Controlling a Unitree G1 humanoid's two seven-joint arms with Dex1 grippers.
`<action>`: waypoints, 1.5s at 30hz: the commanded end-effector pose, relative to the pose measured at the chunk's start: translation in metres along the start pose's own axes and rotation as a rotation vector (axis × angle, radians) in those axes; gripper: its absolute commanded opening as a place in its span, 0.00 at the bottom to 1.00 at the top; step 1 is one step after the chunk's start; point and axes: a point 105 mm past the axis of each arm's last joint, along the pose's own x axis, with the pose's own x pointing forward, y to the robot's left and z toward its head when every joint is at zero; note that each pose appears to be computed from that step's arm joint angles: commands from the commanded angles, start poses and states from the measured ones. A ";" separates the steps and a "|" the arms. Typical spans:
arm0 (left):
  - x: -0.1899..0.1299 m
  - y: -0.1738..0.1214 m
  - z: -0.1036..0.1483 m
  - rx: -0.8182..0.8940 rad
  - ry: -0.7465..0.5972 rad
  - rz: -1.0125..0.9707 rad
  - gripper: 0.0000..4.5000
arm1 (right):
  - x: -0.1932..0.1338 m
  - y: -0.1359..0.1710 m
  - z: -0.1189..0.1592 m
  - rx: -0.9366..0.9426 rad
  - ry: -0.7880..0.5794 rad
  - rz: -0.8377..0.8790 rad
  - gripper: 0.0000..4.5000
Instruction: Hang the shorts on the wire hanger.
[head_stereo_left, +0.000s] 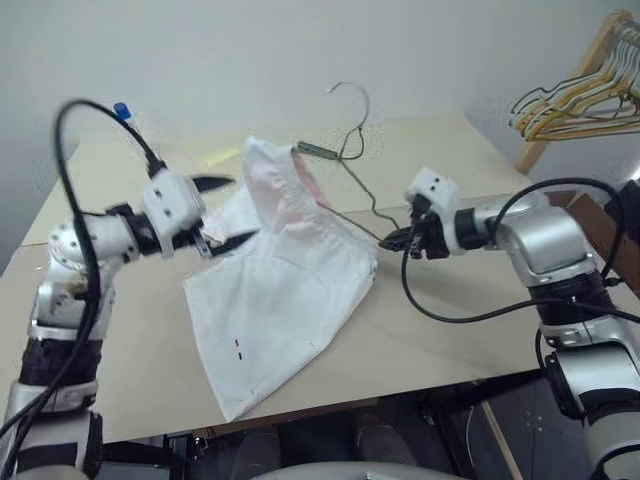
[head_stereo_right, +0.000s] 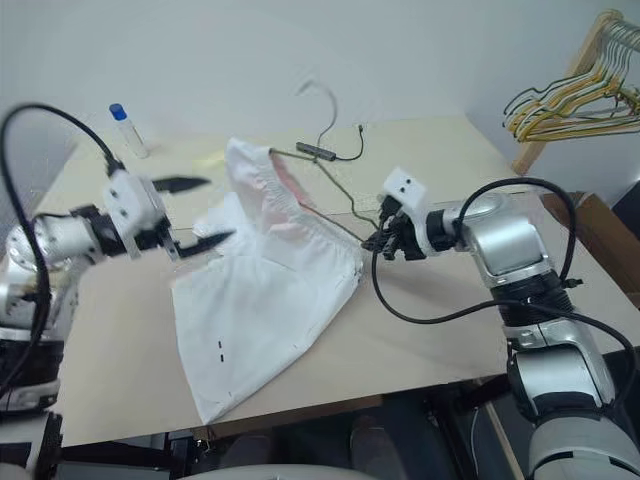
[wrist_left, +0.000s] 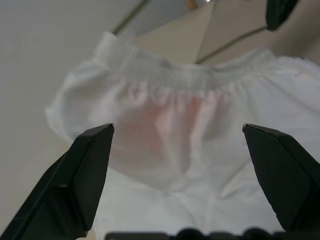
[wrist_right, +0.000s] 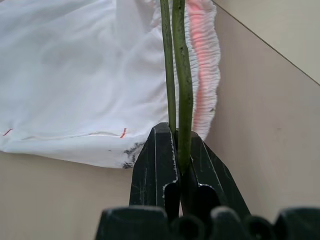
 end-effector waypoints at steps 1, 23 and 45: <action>-0.013 0.028 0.028 0.045 -0.082 0.048 1.00 | 0.003 0.008 0.024 -0.180 -0.028 -0.008 0.00; -0.020 0.026 -0.009 -0.085 0.134 -0.579 1.00 | 0.030 0.050 0.034 -0.392 -0.019 0.123 0.00; -0.013 0.020 -0.027 -0.070 0.211 -0.620 0.00 | 0.034 0.045 0.041 -0.445 -0.078 0.041 0.00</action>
